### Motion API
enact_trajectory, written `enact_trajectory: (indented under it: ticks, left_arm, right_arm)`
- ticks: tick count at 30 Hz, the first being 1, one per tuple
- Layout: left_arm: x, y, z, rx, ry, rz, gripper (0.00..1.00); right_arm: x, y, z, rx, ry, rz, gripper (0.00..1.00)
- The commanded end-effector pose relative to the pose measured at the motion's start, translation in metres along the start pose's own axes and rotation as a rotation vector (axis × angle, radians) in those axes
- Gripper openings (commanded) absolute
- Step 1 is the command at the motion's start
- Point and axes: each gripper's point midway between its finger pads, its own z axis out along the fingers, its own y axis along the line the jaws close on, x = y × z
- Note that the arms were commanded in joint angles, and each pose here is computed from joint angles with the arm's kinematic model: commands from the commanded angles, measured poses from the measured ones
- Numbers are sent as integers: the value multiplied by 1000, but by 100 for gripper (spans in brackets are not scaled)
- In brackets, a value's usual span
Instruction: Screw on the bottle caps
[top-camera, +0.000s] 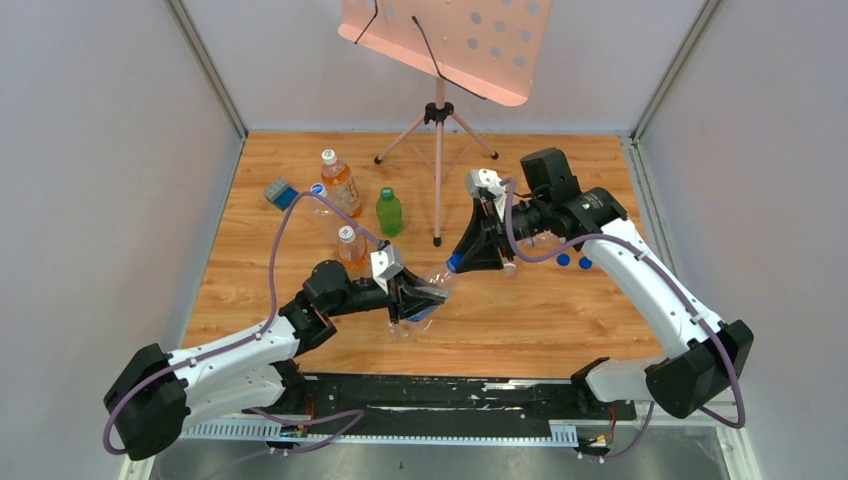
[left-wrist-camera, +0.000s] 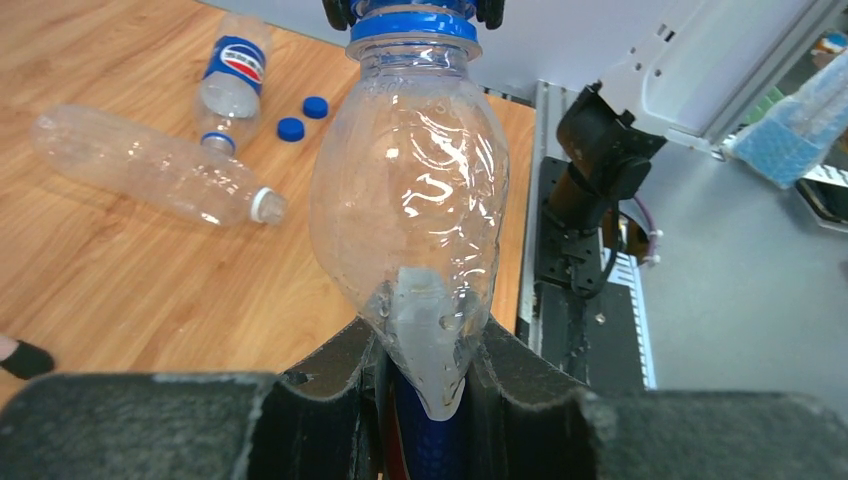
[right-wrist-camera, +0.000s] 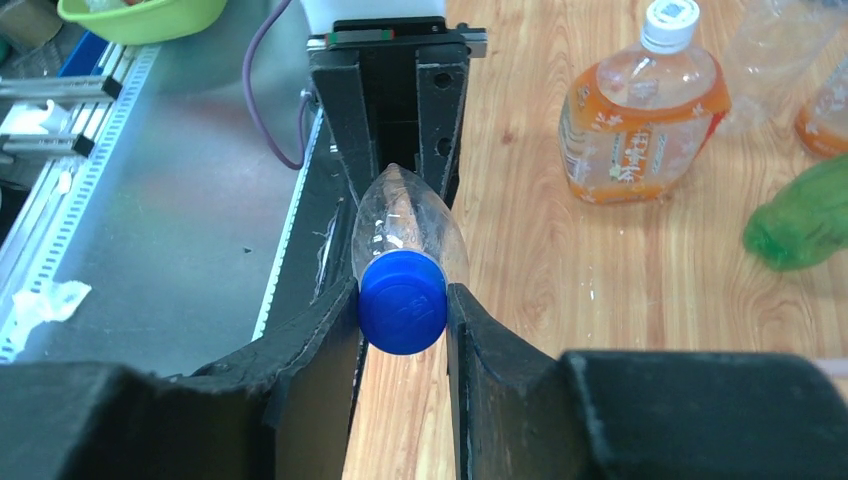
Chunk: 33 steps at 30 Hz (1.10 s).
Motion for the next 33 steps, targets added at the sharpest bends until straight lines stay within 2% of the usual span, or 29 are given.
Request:
enact_trajectory:
  ticks: [1,6,11,13,17,20,21,24,26,28,31,33]
  left_arm:
    - [-123,0,6,-54,-384,249,0]
    - [-134,13,7,-162,-416,362,0]
    - [-139,18,14,-271,-410,499,0]
    - [-141,20,18,-331,-390,595,0]
    - [-130,15,33,-407,-337,693,0]
    - [-118,17,41,-443,-339,666,0]
    - [-113,18,42,-451,-334,643,0]
    - [-95,27,46,-475,-280,580,0]
    - [-83,35,44,-512,-238,511,0]
    - [-73,39,41,-532,-206,460,0]
    - [-56,45,35,-539,-167,376,0]
    - [-46,47,31,-520,-145,318,0]
  right_arm:
    - [10,4,22,-4,34,158,0]
    - [12,-8,26,120,27,351,0]
    - [13,-27,25,322,-35,687,0]
    - [13,-30,25,380,-87,779,0]
    - [22,-41,19,533,-182,852,1]
    - [13,-41,12,563,-244,836,4]
    - [11,-42,10,574,-251,829,7]
    - [2,-40,5,582,-264,788,24]
    - [-3,-41,-1,610,-267,752,45]
    - [-10,-41,-10,645,-276,694,58]
    - [-26,-38,-29,691,-295,577,72]
    - [-38,-32,-39,708,-307,483,77]
